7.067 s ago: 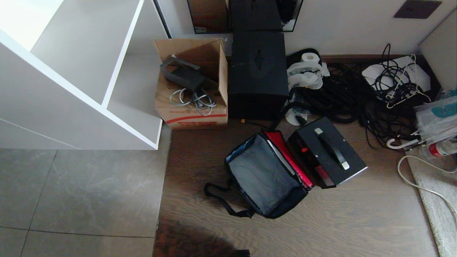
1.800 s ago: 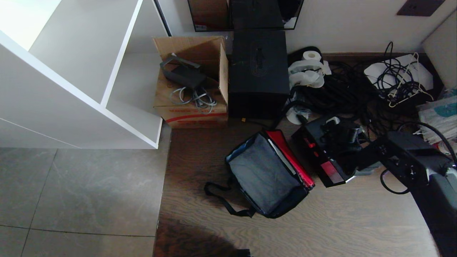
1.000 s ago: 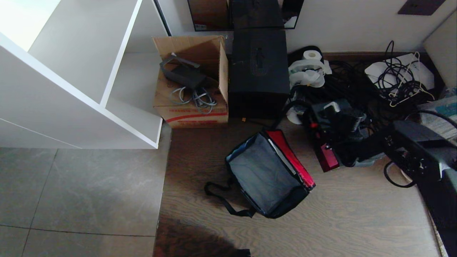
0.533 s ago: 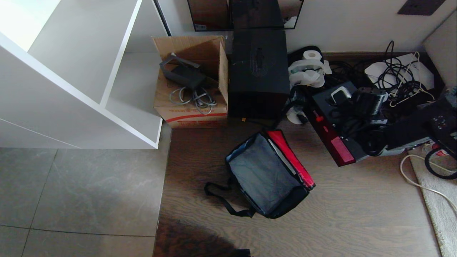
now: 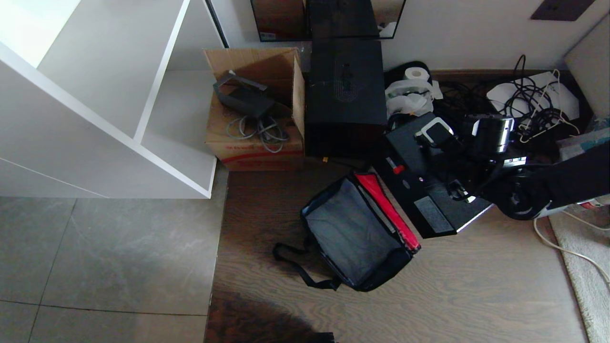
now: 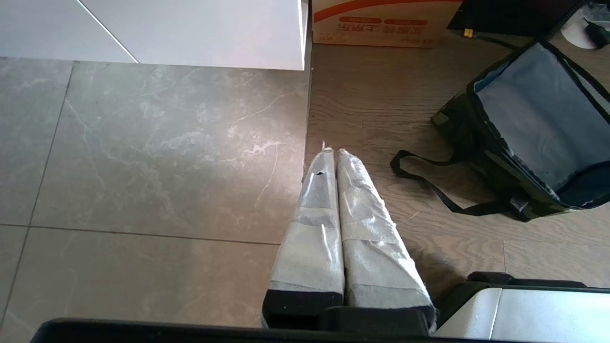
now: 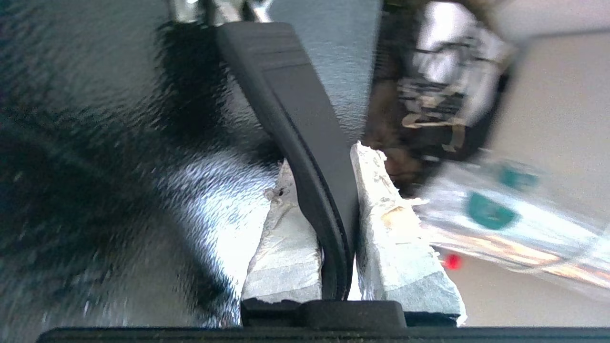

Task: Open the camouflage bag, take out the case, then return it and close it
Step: Place the black box back

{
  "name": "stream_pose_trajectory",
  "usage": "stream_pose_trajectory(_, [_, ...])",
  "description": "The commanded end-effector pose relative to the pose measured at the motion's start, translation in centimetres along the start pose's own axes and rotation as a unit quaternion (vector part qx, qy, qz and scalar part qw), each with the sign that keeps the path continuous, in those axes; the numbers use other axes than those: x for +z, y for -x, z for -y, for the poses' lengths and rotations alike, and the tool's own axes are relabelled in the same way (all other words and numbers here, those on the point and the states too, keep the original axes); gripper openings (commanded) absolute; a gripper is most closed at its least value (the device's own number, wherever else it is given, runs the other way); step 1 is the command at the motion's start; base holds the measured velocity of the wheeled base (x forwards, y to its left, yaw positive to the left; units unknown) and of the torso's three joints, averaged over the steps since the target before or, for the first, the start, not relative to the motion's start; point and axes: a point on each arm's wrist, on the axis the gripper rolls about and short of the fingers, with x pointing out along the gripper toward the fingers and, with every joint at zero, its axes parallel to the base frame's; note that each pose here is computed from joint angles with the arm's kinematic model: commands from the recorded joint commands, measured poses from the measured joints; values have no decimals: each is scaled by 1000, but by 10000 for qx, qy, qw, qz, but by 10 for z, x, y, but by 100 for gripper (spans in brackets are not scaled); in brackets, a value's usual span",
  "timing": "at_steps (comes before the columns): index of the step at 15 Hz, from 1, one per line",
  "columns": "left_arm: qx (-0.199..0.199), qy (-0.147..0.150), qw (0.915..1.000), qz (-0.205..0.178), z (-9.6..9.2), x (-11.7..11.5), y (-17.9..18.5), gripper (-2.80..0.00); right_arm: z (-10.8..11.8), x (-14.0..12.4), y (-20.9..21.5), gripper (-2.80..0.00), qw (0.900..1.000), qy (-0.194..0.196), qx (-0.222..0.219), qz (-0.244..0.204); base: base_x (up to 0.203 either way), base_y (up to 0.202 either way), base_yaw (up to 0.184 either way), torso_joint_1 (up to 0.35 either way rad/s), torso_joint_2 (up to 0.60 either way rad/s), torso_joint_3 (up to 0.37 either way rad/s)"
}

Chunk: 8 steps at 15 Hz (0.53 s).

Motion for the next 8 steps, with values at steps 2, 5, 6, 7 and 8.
stream_pose_trajectory(2, [0, 1, 10000, 7, 0, 0, 0, -280, -8, 8, 32, -280, 9991, 60, 376, 206, 0, 0, 0, 0, 0, 0])
stream_pose_trajectory(5, [0, 1, 10000, 1, 0, 0, 0, -280, -28, 22, 58, -280, 9954, -194, 815, 460, 0, 0, 0, 0, 0, 0])
stream_pose_trajectory(6, [0, 1, 10000, 1, 0, 0, 0, -280, -34, 25, 66, -280, 9938, -277, 968, 481, 0, 0, 0, 0, 0, 0])
stream_pose_trajectory(7, [0, 1, 10000, 7, 0, 0, 0, -280, -38, 26, 72, -280, 9923, -307, 1112, 449, 0, 0, 0, 0, 0, 0])
stream_pose_trajectory(8, [0, 1, 10000, 8, 0, 0, 0, -280, -42, 26, 77, -280, 9909, -342, 1230, 421, 0, 0, 0, 0, 0, 0])
